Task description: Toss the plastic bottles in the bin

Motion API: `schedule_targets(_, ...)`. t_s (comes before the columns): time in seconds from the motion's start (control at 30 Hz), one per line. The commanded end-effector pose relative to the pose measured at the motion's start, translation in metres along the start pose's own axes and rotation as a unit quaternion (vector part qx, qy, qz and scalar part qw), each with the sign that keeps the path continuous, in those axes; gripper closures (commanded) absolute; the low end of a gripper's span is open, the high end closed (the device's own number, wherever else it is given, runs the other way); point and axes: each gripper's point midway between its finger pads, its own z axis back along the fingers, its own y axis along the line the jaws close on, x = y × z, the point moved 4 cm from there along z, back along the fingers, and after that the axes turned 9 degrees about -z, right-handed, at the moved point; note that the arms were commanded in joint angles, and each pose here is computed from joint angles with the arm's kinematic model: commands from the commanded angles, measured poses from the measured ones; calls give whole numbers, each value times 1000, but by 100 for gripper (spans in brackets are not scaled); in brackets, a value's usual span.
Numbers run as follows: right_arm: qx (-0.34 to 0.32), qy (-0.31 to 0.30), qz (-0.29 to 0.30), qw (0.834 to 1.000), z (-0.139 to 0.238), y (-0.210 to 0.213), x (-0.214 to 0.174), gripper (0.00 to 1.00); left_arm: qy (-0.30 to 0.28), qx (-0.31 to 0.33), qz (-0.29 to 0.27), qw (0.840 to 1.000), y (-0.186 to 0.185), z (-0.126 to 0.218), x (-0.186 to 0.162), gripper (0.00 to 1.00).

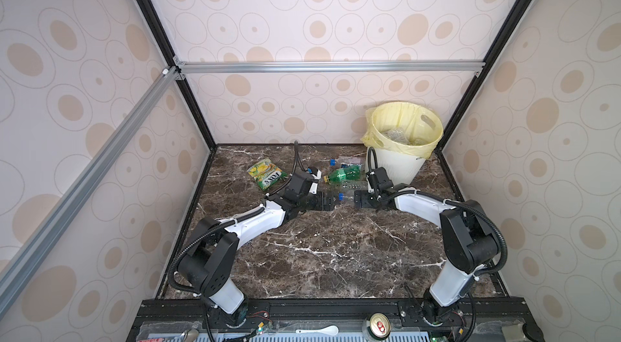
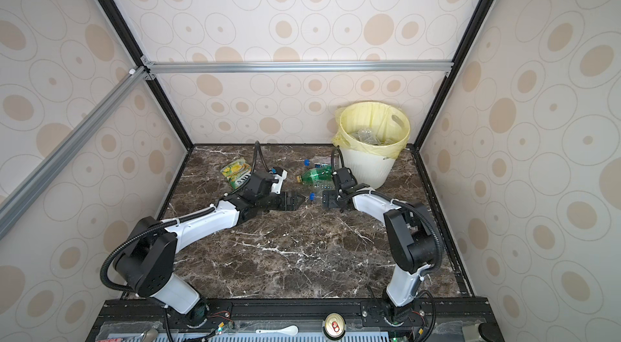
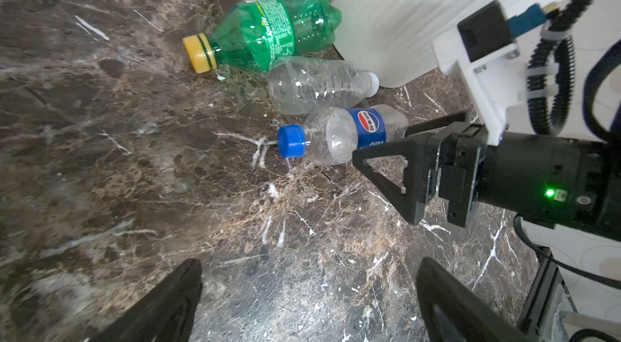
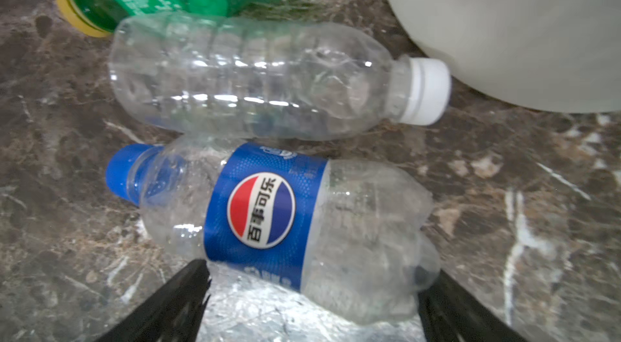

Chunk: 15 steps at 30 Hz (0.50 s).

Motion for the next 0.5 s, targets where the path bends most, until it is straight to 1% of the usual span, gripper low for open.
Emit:
schedule_targets(0.0, 4, 7, 10, 1000, -3, 25, -6, 3, -28, 4, 15, 999, 5, 13, 10, 1)
schedule_targets(0.17, 37, 18, 20, 999, -6, 63, -15, 3, -41, 14, 36, 998, 22, 25, 10, 1)
schedule_targets(0.27, 50, 24, 22, 998, -7, 77, -17, 3, -42, 21, 49, 998, 32, 28, 8, 1)
schedule_targets(0.37, 57, 18, 21, 998, -2, 81, -13, 3, -47, 24, 63, 997, 39, 32, 8, 1)
schedule_targets(0.47, 55, 7, 32, 998, 10, 79, -8, 2, -44, 24, 75, 996, 43, 31, 7, 1)
